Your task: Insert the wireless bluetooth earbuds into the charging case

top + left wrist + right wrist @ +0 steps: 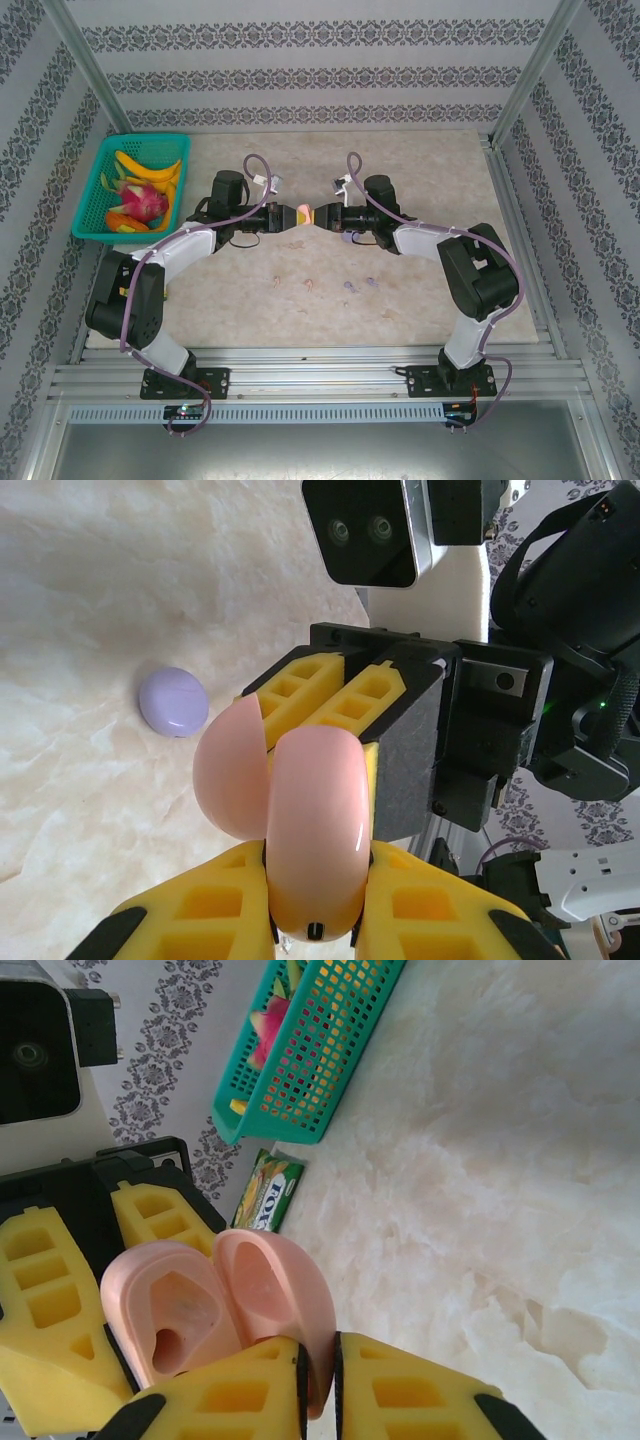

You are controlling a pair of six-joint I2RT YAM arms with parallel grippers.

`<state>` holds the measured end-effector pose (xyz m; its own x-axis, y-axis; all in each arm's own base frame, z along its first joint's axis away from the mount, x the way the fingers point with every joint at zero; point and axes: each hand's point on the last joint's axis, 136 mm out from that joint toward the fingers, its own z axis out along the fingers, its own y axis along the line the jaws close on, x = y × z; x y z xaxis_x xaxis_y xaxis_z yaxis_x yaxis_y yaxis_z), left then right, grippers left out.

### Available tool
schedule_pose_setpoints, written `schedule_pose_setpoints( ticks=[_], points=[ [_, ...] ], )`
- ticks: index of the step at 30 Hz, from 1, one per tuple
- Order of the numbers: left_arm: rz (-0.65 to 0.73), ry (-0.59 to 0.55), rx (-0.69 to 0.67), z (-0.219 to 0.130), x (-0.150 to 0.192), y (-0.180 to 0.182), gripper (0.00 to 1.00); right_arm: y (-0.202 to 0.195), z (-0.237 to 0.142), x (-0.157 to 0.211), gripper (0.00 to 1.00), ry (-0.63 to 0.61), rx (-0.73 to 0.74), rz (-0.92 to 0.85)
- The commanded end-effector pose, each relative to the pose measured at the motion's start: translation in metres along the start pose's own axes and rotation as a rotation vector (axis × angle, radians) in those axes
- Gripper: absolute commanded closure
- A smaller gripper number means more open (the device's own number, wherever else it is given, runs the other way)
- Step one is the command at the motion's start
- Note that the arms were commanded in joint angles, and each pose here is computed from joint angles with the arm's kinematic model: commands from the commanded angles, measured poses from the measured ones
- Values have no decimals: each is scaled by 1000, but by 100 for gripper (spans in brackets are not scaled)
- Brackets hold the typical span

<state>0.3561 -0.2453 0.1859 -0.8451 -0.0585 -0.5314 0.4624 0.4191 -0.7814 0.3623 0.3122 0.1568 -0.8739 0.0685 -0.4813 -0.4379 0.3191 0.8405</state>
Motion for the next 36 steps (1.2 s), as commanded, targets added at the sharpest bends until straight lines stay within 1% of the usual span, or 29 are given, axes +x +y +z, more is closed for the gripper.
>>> schedule_pose_setpoints(
  ticks=[1, 3, 6, 7, 10, 14, 16, 19, 20, 21, 22, 25, 27, 32, 35, 36],
  points=[
    [31, 32, 57, 7, 7, -12, 100, 5, 8, -5, 86, -8, -5, -21],
    [29, 28, 50, 7, 7, -11, 98, 7, 9, -5, 88, -5, -6, -25],
    [27, 22, 36, 7, 6, -8, 89, 8, 9, -4, 90, -5, -1, -24],
    [26, 20, 30, 7, 6, -7, 84, 9, 8, -4, 92, -7, 0, -26],
    [22, 15, 16, 7, 6, -4, 68, 10, 6, -5, 94, -13, 13, -29],
    [26, 2, -11, 5, 4, -2, 41, 9, 4, -6, 99, -18, 43, -28],
    [36, -7, -32, 2, 2, -3, 31, 6, 3, -5, 100, -18, 72, -26],
    [67, -26, -78, -6, -5, -7, 20, -3, 0, -4, 100, -19, 122, -24],
    [78, -32, -95, -10, -7, -9, 11, -6, -1, -3, 100, -20, 139, -25],
    [84, -33, -110, -13, -9, -10, 4, -9, -2, -3, 100, -21, 155, -27],
    [93, -33, -128, -17, -12, -12, 1, -12, -3, -3, 100, -21, 171, -32],
    [122, -5, -198, -28, -17, -18, 0, -21, -8, -6, 100, -17, 231, -68],
    [140, 27, -269, -36, -21, -17, 0, -23, -10, -8, 100, -3, 269, -112],
    [178, 90, -507, -57, -30, 6, 0, -27, -17, -19, 100, 19, 376, -238],
    [219, 158, -598, -65, -28, 20, 0, -28, -19, -26, 100, 21, 416, -312],
    [227, 179, -602, -66, -27, 20, 0, -28, -19, -28, 100, 24, 426, -336]
  ],
)
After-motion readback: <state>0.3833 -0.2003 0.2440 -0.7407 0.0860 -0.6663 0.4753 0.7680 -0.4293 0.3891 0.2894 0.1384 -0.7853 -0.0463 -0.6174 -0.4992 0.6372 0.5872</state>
